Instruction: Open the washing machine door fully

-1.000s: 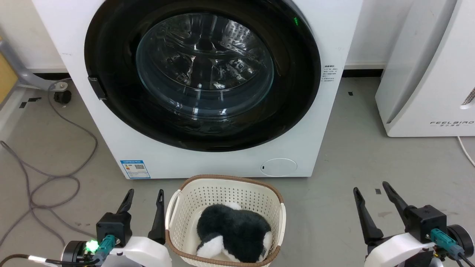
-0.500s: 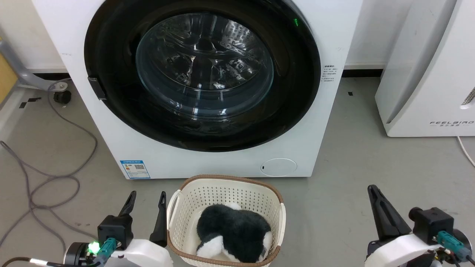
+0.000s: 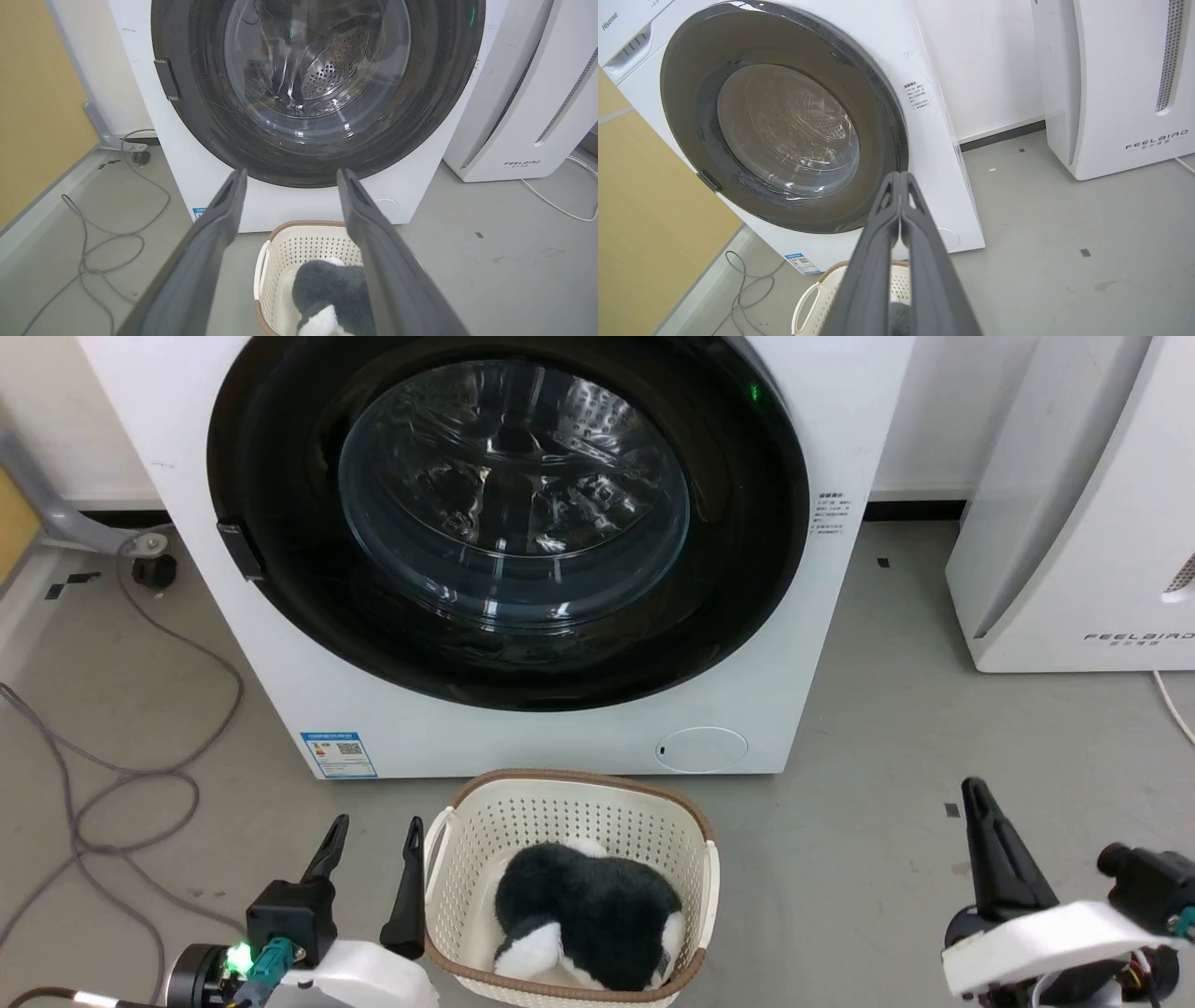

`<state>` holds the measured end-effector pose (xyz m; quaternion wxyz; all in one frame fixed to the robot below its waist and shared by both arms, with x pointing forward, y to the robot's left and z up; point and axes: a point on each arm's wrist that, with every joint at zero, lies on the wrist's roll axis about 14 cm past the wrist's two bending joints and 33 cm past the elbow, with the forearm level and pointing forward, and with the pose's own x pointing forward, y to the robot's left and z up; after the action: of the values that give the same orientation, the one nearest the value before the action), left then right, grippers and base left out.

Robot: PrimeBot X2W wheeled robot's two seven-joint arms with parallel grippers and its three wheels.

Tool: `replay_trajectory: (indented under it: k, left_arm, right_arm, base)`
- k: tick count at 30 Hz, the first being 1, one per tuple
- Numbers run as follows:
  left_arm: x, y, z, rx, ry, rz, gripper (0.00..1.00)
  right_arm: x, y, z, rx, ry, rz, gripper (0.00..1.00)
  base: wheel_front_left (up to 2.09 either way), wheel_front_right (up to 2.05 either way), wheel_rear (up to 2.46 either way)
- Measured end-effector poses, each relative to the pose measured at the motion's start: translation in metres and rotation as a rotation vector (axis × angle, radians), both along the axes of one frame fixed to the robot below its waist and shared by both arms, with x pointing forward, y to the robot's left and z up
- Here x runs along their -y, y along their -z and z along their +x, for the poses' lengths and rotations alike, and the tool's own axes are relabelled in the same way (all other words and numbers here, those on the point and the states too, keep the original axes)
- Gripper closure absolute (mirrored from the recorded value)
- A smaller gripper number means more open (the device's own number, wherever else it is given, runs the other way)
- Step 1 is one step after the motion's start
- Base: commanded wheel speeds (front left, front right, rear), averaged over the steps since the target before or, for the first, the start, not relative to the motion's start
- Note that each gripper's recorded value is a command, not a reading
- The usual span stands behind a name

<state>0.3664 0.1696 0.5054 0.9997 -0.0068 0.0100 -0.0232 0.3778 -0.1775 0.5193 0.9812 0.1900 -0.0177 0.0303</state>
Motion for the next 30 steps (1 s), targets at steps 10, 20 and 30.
replay_trajectory:
  k: [10, 20, 30]
  left_arm:
    - [-0.001, 0.002, 0.009, 0.007, 0.009, -0.009, 0.00]
    - [-0.002, 0.002, 0.024, 0.018, 0.018, -0.017, 0.00]
    - [-0.007, 0.005, 0.036, 0.023, 0.021, -0.019, 0.00]
  right_arm:
    - [0.009, -0.013, 0.027, 0.045, 0.037, 0.182, 1.00]
    - [0.015, -0.033, 0.074, 0.093, 0.054, 0.378, 1.00]
    - [0.014, -0.055, 0.128, 0.088, 0.007, 0.496, 1.00]
  base:
    - [0.00, 0.00, 0.00]
    - [0.00, 0.00, 0.00]
    - [0.00, 0.00, 0.00]
